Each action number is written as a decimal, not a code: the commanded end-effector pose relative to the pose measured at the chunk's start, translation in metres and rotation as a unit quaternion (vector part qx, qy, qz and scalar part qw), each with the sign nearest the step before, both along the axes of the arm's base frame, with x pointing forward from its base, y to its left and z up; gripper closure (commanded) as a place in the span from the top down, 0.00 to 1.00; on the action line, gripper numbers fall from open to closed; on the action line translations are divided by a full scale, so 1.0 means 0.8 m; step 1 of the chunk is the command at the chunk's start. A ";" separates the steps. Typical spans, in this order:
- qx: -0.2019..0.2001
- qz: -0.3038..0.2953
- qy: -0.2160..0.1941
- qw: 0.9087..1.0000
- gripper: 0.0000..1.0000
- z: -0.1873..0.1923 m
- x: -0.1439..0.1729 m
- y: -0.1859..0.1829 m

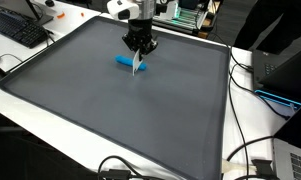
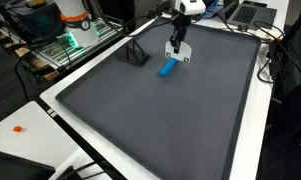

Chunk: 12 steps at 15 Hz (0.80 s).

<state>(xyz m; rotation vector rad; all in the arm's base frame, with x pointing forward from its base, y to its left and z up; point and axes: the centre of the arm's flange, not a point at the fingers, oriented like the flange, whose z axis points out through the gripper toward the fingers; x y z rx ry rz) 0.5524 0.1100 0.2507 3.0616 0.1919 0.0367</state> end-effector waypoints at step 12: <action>-0.015 0.025 0.020 0.999 0.01 -0.049 -0.027 -0.016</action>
